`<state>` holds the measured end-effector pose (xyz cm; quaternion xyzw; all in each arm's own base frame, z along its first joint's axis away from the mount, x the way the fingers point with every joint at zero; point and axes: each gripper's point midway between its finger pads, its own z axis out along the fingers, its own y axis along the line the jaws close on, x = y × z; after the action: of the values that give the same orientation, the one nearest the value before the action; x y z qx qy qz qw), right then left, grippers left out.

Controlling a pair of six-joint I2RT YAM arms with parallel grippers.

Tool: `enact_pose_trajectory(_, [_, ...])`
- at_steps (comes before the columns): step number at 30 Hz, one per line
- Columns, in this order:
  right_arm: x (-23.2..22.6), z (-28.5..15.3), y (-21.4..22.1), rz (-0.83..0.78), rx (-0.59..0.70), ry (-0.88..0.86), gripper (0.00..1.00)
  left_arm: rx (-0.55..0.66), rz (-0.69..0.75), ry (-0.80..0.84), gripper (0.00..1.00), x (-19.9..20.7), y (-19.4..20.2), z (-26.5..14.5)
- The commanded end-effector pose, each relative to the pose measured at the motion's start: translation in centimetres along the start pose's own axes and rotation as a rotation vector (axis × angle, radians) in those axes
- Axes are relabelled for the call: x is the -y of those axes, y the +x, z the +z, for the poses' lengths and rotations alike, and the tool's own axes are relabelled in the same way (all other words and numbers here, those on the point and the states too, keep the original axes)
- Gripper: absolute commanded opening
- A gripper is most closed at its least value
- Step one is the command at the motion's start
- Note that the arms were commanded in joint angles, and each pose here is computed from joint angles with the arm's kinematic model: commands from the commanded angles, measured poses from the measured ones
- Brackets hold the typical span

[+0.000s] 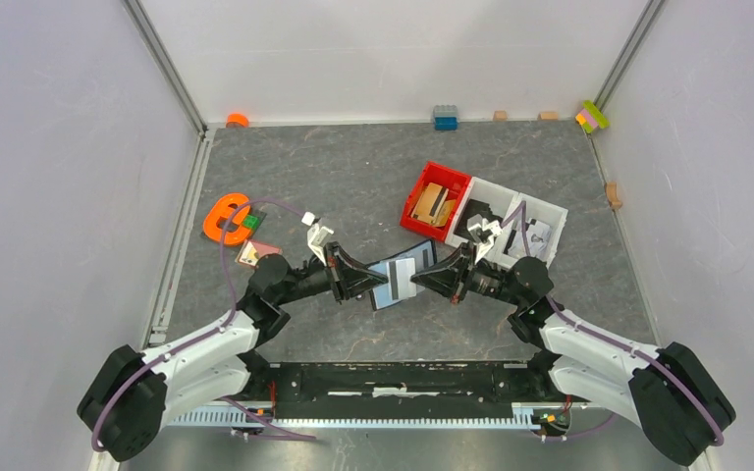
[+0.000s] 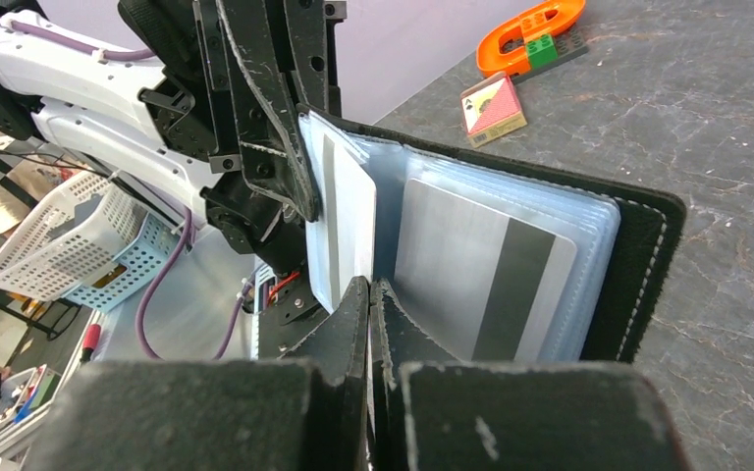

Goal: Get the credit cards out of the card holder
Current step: Remove the credit card from the card holder.

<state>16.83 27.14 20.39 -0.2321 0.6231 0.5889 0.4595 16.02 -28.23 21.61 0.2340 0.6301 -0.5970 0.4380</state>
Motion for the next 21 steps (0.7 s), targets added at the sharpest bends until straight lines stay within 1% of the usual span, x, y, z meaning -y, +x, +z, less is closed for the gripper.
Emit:
enact_pose_trajectory(1, [0.9,-0.2,-0.8,-0.035,0.035,0.048,0.00,0.056,0.070,0.004,0.02,0.6,-1.3,-0.2])
enact_pose_trajectory(13, [0.9,-0.5,-1.2,-0.037,0.055,0.050,0.00,0.080,0.079,-0.037,0.02,0.0,-1.6,-0.5])
enact_pose_trajectory(17, [1.9,-0.6,-1.0,-0.037,0.050,0.102,0.00,0.105,0.086,-0.194,0.02,-2.5,-2.0,-1.2])
enact_pose_trajectory(21, [3.0,-0.9,-1.0,-0.030,0.052,0.152,0.00,0.144,0.096,-0.254,0.02,-3.3,-2.5,-1.9])
